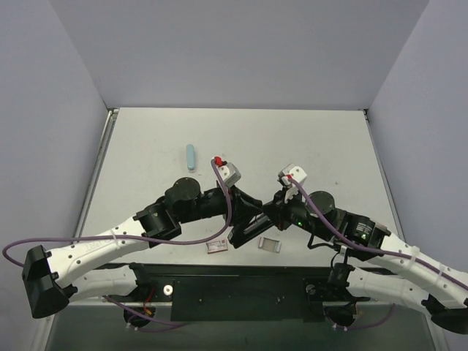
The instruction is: Unload the staples from the stapler
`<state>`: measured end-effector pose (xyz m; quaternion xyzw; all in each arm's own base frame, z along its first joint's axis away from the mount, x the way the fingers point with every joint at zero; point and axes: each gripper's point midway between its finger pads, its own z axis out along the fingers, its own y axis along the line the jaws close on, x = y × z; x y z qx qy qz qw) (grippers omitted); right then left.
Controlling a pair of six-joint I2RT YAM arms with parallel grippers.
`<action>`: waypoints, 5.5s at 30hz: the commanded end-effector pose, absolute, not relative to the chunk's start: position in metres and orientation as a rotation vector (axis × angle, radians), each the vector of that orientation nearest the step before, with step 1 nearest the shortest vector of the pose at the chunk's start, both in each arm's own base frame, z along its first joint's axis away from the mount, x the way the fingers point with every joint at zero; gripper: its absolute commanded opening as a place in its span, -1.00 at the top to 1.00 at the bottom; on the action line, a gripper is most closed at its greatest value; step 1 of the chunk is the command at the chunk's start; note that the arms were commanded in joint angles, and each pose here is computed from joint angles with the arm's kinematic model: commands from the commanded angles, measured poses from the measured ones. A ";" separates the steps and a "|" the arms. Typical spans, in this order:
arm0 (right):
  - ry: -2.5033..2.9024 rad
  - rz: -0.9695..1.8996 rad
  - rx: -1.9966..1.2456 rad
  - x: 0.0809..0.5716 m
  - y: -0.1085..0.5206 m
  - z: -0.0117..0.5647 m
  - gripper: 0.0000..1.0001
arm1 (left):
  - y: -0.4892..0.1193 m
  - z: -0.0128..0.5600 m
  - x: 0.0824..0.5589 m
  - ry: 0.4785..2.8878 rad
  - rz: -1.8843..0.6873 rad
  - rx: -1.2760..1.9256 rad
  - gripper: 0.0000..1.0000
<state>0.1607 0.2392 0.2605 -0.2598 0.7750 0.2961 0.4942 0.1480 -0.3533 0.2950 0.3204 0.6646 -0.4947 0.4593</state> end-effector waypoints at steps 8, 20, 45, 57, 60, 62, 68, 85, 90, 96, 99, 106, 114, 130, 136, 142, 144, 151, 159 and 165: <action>1.861 0.601 -0.409 0.199 0.238 0.237 1.00 | -0.356 0.370 0.165 1.433 -1.231 0.642 1.00; 1.913 0.575 -0.324 0.214 0.230 0.184 1.00 | -0.357 0.387 0.195 1.376 -1.145 0.503 1.00; 1.970 0.636 -0.220 0.224 0.229 0.145 1.00 | -0.352 0.423 0.243 1.252 -1.065 0.262 1.00; 1.943 0.736 -0.171 0.224 0.242 0.143 1.00 | -0.341 0.433 0.257 1.213 -1.029 0.186 1.00; 1.901 0.758 -0.165 0.228 0.246 0.154 1.00 | -0.344 0.431 0.262 1.220 -1.028 0.188 1.00; 1.880 0.763 -0.170 0.231 0.249 0.160 1.00 | -0.347 0.429 0.265 1.226 -1.029 0.191 1.00; 1.838 0.782 -0.192 0.237 0.258 0.176 1.00 | -0.355 0.414 0.276 1.257 -1.025 0.194 1.00; 1.783 0.925 -0.189 0.249 0.278 0.179 1.00 | -0.369 0.383 0.335 1.339 -1.032 0.194 1.00; 1.754 0.970 -0.175 0.258 0.283 0.187 1.00 | -0.380 0.375 0.351 1.369 -1.010 0.225 1.00; 1.760 1.021 -0.175 0.268 0.295 0.191 1.00 | -0.394 0.363 0.366 1.409 -0.994 0.260 1.00; 1.764 1.027 -0.174 0.271 0.298 0.190 1.00 | -0.394 0.358 0.369 1.419 -0.985 0.265 1.00; 1.771 1.021 -0.164 0.273 0.294 0.190 1.00 | -0.386 0.365 0.363 1.408 -0.984 0.264 1.00; 1.759 0.994 -0.153 0.268 0.282 0.199 1.00 | -0.368 0.383 0.340 1.383 -1.023 0.251 1.00; 1.737 0.886 -0.172 0.253 0.251 0.228 1.00 | -0.338 0.416 0.291 1.334 -1.142 0.235 1.00; 1.743 0.768 -0.148 0.249 0.224 0.237 1.00 | -0.325 0.423 0.278 1.318 -1.137 0.220 1.00; 1.731 0.741 -0.152 0.235 0.206 0.247 1.00 | -0.316 0.421 0.273 1.321 -1.126 0.214 1.00; 1.745 0.736 -0.156 0.229 0.200 0.244 1.00 | -0.314 0.421 0.271 1.322 -1.124 0.217 1.00; 1.819 0.835 -0.194 0.199 0.200 0.216 1.00 | -0.303 0.419 0.273 1.331 -1.077 0.180 1.00; 1.884 0.991 -0.183 0.177 0.223 0.177 1.00 | -0.293 0.412 0.276 1.336 -1.059 0.110 1.00; 1.908 1.009 -0.161 0.172 0.246 0.153 1.00 | -0.291 0.409 0.276 1.335 -1.050 0.077 1.00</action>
